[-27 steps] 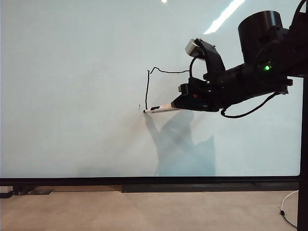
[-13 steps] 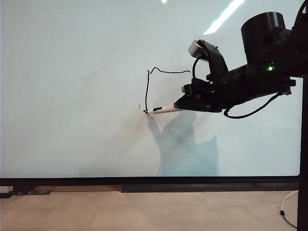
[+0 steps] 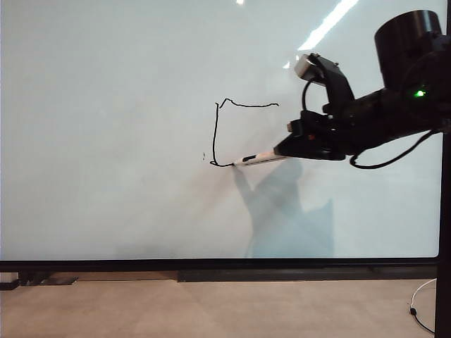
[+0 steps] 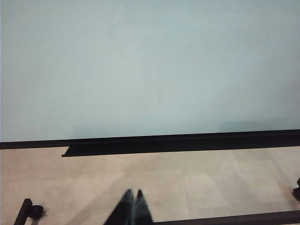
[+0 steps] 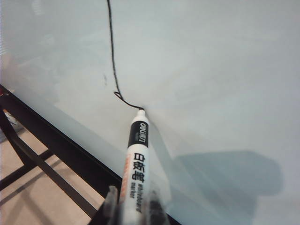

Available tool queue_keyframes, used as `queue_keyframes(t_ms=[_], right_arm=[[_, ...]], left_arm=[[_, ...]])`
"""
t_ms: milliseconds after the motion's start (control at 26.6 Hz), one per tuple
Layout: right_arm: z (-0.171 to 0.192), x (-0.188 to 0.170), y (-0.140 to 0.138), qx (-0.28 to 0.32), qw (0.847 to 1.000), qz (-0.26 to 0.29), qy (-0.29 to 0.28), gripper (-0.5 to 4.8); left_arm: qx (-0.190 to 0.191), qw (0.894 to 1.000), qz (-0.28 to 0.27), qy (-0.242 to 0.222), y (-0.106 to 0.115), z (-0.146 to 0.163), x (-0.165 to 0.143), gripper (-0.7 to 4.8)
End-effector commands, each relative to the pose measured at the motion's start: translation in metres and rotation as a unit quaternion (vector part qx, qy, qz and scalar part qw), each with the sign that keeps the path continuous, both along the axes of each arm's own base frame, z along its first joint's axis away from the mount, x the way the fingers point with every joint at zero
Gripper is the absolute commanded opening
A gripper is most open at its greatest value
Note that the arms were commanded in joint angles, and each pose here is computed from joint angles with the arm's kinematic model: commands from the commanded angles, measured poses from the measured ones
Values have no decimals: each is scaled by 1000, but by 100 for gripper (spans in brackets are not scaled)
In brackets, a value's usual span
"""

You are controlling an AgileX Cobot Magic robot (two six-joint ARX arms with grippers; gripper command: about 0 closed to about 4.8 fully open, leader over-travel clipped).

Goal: Pick up the pen on the shelf to the right of the whiteboard and draw a rectangle.

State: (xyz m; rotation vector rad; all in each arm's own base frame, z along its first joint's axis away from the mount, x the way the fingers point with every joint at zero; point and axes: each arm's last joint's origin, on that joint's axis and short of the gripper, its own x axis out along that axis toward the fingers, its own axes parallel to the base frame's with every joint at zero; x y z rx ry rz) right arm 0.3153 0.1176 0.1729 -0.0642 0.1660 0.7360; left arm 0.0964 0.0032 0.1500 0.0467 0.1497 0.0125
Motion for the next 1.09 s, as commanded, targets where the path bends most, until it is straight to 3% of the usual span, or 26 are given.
queue_keyframes(t_ms=[38, 1092], right_arm=[[6, 0, -8, -3, 999, -33, -19, -6], [21, -2, -48, -27, 996, -83, -28, -6]], left_arm=[[0, 1000, -1, -8, 0, 2, 0, -5], [0, 1000, -2, -8, 0, 2, 0, -5]])
